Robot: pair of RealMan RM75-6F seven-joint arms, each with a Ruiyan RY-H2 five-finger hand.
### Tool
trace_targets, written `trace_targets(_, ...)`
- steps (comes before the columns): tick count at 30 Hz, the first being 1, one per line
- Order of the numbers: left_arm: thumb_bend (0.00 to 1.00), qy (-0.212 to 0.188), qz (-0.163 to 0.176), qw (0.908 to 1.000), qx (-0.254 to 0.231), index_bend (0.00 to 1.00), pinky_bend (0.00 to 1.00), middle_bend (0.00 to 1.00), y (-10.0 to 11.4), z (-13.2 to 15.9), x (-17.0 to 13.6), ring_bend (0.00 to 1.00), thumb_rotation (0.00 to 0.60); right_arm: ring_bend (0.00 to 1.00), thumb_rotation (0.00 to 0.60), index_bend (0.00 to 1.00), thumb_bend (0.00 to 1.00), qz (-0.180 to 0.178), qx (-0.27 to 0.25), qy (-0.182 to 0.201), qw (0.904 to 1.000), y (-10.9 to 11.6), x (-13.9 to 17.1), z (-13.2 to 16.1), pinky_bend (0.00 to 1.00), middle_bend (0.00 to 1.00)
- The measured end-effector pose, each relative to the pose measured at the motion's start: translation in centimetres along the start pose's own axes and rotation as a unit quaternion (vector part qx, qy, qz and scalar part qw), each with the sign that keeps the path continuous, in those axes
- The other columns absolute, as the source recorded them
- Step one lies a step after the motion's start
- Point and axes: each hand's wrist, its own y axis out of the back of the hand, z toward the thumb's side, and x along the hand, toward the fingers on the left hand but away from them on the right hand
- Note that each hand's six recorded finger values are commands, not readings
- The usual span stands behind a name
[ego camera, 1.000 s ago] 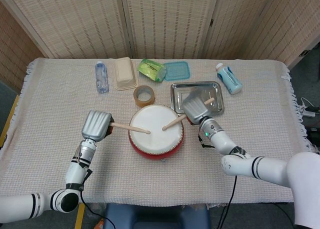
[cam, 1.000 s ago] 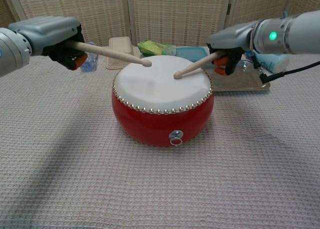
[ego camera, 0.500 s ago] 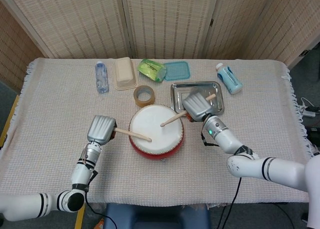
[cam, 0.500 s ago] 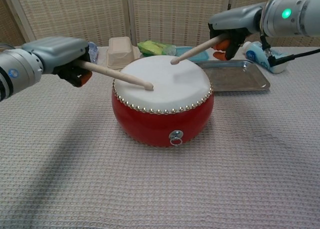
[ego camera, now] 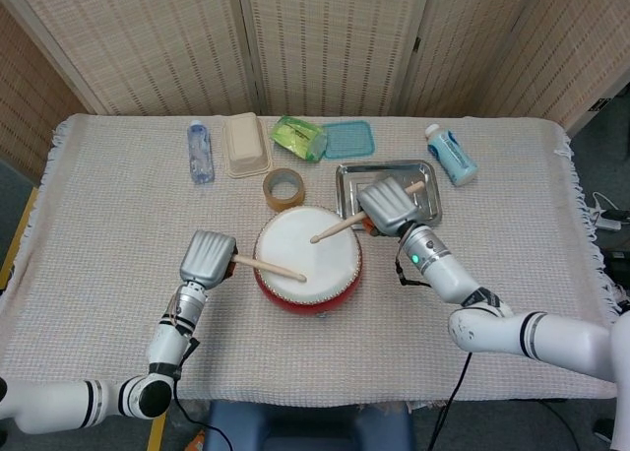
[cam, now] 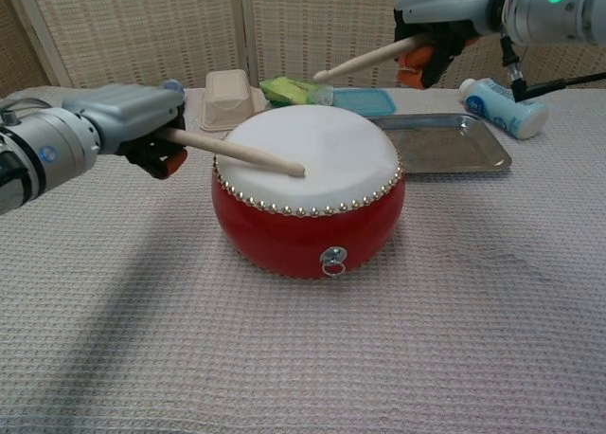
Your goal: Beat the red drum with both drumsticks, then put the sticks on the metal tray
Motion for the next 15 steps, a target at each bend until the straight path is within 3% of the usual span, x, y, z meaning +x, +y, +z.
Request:
trace_targets(4,0.65,0.008,-0.002,1.0,-0.001,1.0,1.0,1.0,-0.1,0.0,0.2,1.0,0.6,1.0,0.6,1.0,0.48,0.003,-0.003,0.003,1.0,-0.1,0.3,-0.2,1.0,1.0)
trace_targets(12,0.65,0.022,0.025,0.995,-0.094,1.0,1.0,1.0,3.5,-0.9,-0.6,1.0,0.6,1.0,0.6,1.0,0.48,0.078,0.068,-0.021,0.9944,-6.3,-1.4,-1.3,1.0,1.0)
trace_targets(15,0.65,0.025,0.021,0.9956,-0.088,1.0,1.0,1.0,3.0,-0.9,-0.5,1.0,0.6,1.0,0.6,1.0,0.48,0.072,0.058,-0.023,0.9955,-6.0,-1.5,-1.0,1.0,1.0)
